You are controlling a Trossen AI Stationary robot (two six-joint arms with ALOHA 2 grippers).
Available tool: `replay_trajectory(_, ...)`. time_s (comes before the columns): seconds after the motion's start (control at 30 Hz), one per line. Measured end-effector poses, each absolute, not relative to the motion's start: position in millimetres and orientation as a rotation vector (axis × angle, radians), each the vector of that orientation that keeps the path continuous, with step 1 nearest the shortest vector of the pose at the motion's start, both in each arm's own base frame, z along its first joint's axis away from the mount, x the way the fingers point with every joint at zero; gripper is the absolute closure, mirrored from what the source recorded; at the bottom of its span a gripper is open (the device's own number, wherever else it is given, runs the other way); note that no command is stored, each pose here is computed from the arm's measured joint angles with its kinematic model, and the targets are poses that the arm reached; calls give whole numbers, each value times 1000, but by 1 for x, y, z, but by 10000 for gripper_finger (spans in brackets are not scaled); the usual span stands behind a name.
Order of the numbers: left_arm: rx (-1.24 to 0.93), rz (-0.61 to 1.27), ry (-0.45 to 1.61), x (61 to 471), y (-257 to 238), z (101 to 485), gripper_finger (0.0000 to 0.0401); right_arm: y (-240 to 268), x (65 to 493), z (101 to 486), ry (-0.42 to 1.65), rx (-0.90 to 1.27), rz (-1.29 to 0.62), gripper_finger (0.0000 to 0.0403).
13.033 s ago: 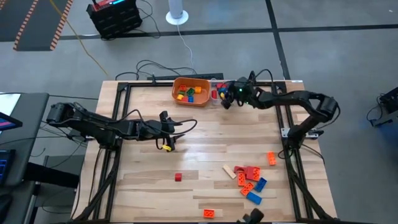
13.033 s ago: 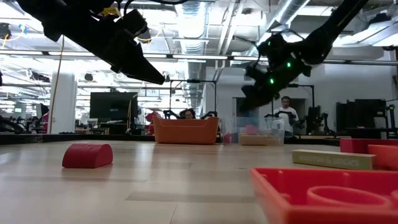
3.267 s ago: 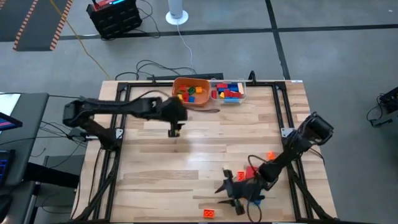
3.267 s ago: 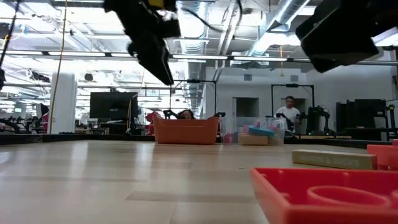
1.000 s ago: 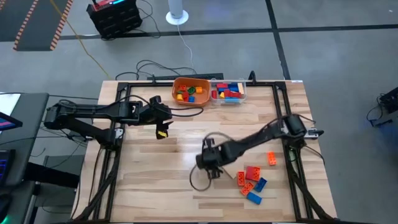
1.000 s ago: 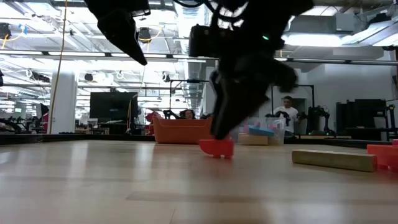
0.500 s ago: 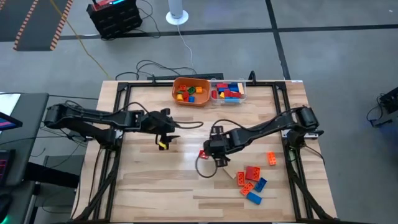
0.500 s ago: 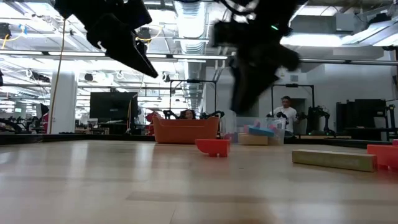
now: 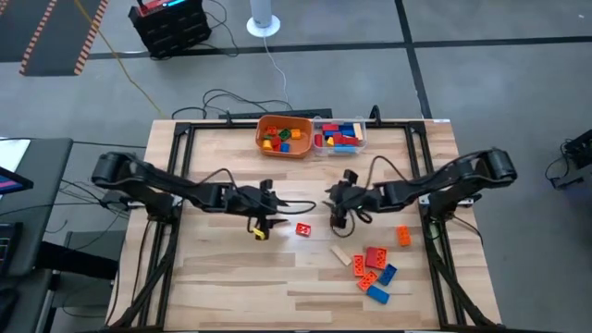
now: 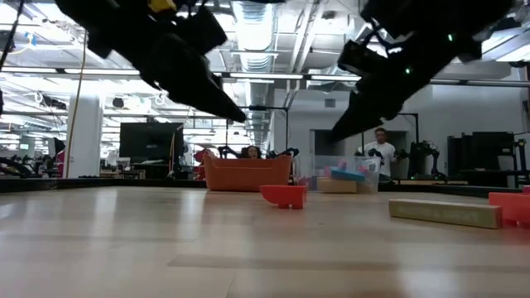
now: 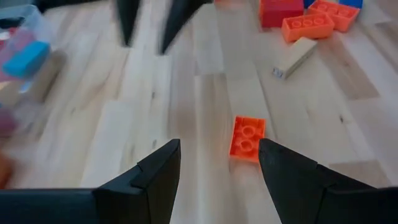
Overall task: Sort blocks by size
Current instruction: Put the small orange game piece into the orange bin
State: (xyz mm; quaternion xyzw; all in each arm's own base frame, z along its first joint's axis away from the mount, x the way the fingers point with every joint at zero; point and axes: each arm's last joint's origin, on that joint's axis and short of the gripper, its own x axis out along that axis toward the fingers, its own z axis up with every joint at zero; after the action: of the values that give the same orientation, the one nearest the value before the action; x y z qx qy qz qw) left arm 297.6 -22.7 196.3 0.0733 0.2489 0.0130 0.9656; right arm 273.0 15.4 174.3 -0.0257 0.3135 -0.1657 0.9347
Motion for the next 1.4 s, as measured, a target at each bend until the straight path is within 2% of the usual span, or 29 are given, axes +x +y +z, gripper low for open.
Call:
replay_trajectory(0.2,171,-21,567,328,-30,186,189,9,256,158,439,11,-363,194)
replay_trajectory(0.67,292,-212,782,392,-47,163,189,6,252,153,429,37,-382,194)
replay_trajectory(0.97,317,-222,835,401,-44,155,189,7,252,153,427,47,-380,194)
replay_trajectory(1.4,232,-182,903,396,-36,157,185,10,252,153,426,46,-371,194)
